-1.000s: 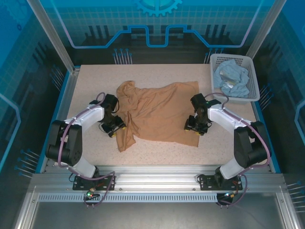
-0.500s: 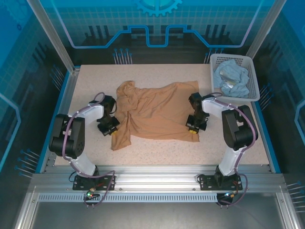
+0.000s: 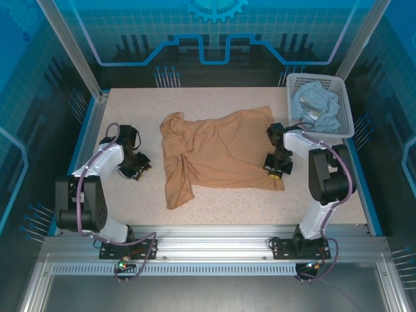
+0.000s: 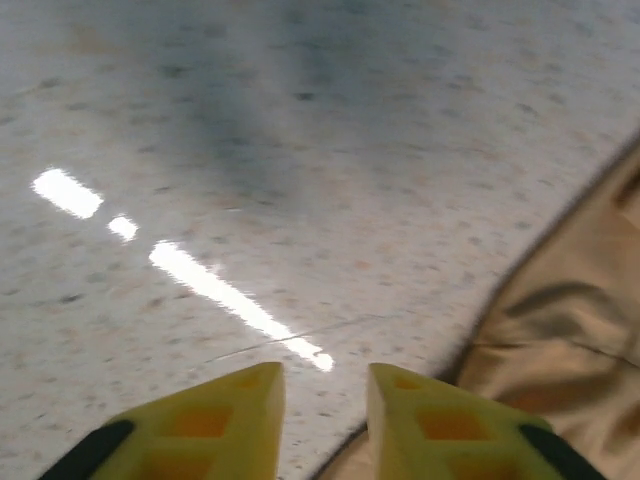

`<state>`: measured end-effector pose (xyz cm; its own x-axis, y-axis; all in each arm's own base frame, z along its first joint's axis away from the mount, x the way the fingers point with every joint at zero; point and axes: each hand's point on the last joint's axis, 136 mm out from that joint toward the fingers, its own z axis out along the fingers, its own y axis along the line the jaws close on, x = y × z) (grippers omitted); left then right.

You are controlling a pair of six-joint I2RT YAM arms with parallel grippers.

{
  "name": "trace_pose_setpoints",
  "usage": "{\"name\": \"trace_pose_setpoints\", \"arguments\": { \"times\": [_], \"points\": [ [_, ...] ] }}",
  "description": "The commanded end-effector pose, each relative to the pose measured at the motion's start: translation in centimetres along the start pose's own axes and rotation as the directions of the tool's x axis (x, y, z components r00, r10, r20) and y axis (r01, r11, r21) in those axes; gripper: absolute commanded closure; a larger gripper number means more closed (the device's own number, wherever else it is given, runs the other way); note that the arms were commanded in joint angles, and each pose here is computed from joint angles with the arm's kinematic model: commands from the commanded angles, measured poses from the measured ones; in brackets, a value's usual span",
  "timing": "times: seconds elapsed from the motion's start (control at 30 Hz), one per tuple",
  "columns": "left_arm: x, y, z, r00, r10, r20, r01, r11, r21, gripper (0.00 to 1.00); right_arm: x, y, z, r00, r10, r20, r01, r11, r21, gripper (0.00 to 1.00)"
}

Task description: Fold and stack the t-shirts

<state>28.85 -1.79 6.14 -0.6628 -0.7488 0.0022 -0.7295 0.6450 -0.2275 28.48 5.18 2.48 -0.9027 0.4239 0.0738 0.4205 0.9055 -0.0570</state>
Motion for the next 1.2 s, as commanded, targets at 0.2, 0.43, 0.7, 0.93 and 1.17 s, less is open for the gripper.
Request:
{"name": "trace_pose_setpoints", "arguments": {
  "times": [0.2, 0.43, 0.7, 0.93, 1.17],
  "points": [
    [2.1, -9.2, 3.1, 0.971, 0.231, -0.065, -0.227, 0.972, 0.068, 0.57, -0.2, -0.4, -0.9, 0.999, -0.044, 0.011, 0.044, 0.999, 0.032, 1.00],
    [1.9, -6.5, 6.1, 0.962, 0.251, -0.109, -0.264, 0.956, -0.129, 0.59, -0.1, -0.3, -0.5, 0.999, -0.042, 0.002, 0.042, 0.999, 0.032, 1.00],
    [2.4, -6.5, 7.7, 0.953, 0.284, -0.107, -0.300, 0.937, -0.180, 0.92, -0.1, -0.6, -0.1, 0.999, -0.038, 0.002, 0.038, 0.998, 0.047, 1.00],
    [-0.1, -3.4, 4.7, 0.977, 0.213, 0.006, -0.207, 0.956, -0.208, 1.00, -0.6, -1.3, 0.0, 1.000, -0.031, -0.002, 0.031, 0.997, 0.070, 1.00],
    [-1.4, -1.6, 3.1, 0.994, 0.108, 0.011, -0.107, 0.991, -0.080, 1.00, -1.0, -1.9, 0.2, 0.999, -0.032, -0.007, 0.032, 0.995, 0.090, 1.00]
  ]
}}
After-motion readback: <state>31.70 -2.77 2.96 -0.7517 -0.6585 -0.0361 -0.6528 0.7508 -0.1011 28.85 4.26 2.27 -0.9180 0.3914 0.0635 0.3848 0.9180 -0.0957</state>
